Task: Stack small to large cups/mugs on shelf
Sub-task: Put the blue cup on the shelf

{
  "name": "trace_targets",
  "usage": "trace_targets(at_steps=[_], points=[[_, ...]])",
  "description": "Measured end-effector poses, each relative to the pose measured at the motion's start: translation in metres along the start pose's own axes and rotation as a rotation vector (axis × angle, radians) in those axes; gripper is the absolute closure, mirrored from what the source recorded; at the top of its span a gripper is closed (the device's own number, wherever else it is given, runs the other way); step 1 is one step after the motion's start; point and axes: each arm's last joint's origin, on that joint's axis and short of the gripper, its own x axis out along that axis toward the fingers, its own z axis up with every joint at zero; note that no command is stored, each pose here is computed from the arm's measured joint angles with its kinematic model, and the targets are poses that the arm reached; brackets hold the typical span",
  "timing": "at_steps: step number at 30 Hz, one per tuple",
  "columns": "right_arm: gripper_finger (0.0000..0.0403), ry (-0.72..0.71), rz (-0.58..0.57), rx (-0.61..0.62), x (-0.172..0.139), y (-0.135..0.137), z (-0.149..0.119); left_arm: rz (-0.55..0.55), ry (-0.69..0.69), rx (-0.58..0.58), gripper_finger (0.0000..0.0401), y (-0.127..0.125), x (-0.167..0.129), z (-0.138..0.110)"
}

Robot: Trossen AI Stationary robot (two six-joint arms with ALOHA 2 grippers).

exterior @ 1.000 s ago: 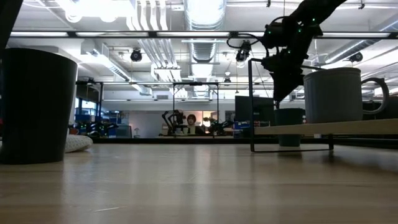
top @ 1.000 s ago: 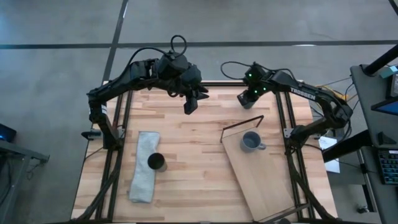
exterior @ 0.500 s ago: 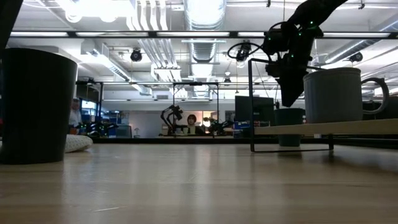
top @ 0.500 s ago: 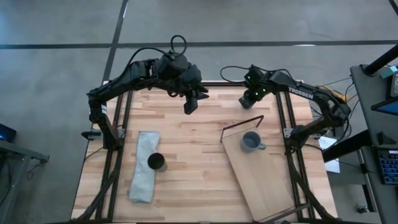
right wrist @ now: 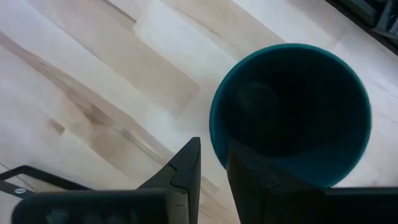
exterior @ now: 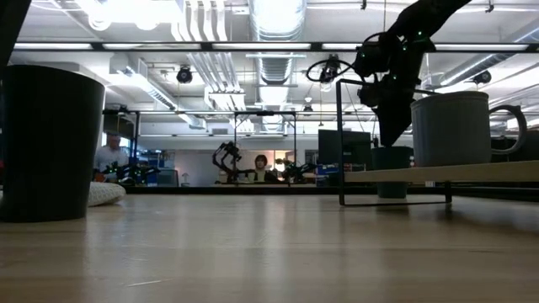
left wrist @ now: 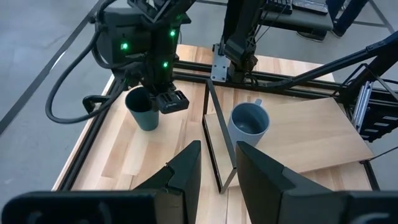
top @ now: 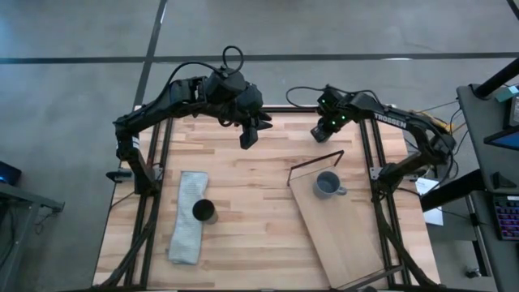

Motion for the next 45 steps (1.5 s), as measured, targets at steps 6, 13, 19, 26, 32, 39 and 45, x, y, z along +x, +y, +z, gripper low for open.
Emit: trace_targets(at_steps=[6,13,19,26,32,39,45], points=[[0.0335,0.047,-0.014,-0.028,0.015,0.0,0.003,0.006,0.001,0.0,0.0315,0.0,0.0,0.0],[0.0356,0.069,-0.034,-0.039,0.023,-0.001,0.005,0.017,0.001,0.0,0.0315,0.001,0.0,0.0],[0.0392,0.04,-0.044,-0.065,0.017,-0.001,0.004,0.017,0.014,-0.001,0.0315,0.001,0.003,-0.002],[0.0394,0.041,-0.021,-0.081,-0.011,0.003,-0.007,0.017,0.033,-0.002,0.0315,0.001,0.008,-0.006],[0.0394,-0.118,0.021,-0.19,-0.068,0.016,-0.018,0.018,0.032,-0.002,0.0315,0.001,0.008,-0.005],[0.0394,-0.323,0.108,-0.307,-0.155,0.033,-0.053,0.03,0.049,-0.004,0.0315,0.001,0.004,-0.007],[0.0394,-0.441,0.252,-0.534,-0.208,0.047,-0.1,0.099,0.123,-0.006,0.0315,0.003,0.002,-0.015]])
